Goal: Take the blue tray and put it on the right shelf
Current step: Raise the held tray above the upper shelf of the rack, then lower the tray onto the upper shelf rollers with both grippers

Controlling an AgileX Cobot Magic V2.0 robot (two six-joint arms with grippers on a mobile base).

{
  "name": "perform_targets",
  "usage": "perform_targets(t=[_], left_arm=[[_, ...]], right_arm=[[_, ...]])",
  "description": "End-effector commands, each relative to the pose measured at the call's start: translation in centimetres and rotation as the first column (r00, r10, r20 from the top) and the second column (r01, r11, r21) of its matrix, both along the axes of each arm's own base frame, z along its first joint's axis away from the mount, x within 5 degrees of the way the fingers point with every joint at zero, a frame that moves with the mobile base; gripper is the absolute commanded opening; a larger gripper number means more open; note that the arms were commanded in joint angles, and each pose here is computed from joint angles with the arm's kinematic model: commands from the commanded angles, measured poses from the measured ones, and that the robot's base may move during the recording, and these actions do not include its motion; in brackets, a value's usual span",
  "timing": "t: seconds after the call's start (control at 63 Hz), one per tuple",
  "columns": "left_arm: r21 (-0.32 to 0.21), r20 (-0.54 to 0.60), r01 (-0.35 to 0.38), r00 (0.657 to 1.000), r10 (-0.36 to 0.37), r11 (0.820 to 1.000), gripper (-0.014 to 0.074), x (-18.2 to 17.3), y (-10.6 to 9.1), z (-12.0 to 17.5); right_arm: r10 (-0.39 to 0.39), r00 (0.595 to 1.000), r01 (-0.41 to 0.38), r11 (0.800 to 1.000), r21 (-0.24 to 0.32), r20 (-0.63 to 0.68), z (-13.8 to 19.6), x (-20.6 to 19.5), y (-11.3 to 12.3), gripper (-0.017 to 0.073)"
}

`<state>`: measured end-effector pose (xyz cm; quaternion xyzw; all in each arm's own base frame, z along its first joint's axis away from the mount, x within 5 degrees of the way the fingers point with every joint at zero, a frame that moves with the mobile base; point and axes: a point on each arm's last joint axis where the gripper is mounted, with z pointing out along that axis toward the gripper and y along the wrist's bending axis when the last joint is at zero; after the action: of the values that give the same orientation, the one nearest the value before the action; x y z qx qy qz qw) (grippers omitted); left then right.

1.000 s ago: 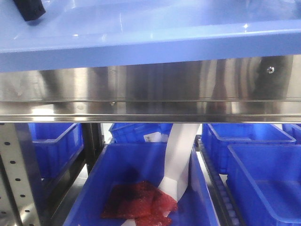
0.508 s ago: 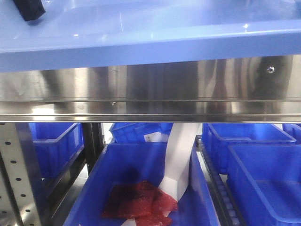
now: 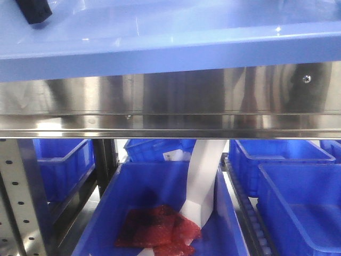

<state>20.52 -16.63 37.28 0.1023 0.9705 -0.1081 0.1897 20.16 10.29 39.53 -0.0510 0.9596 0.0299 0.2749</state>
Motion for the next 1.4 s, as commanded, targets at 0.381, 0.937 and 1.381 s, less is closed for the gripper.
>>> perform_targets(t=[0.381,0.937,1.381], left_arm=[[-0.014,0.000,0.064,0.998,-0.064,0.998,-0.0048,-1.1,-0.1,1.1],[-0.010,0.387,0.002,0.922,0.002,1.000,-0.0048,2.5,2.7,10.2],[-0.027,0.355,-0.128,0.926,0.129,0.991,-0.0048,13.0,3.6,5.6]], right_arm=[[0.042,0.989,-0.053,0.996,0.077,0.145,2.2,-0.1,0.3,0.0055],[0.118,0.919,-0.167,0.981,0.099,0.375,9.1,2.6,2.0,0.0055],[0.068,0.959,-0.085,0.995,0.051,0.275,4.6,13.7,5.5,0.0055]])
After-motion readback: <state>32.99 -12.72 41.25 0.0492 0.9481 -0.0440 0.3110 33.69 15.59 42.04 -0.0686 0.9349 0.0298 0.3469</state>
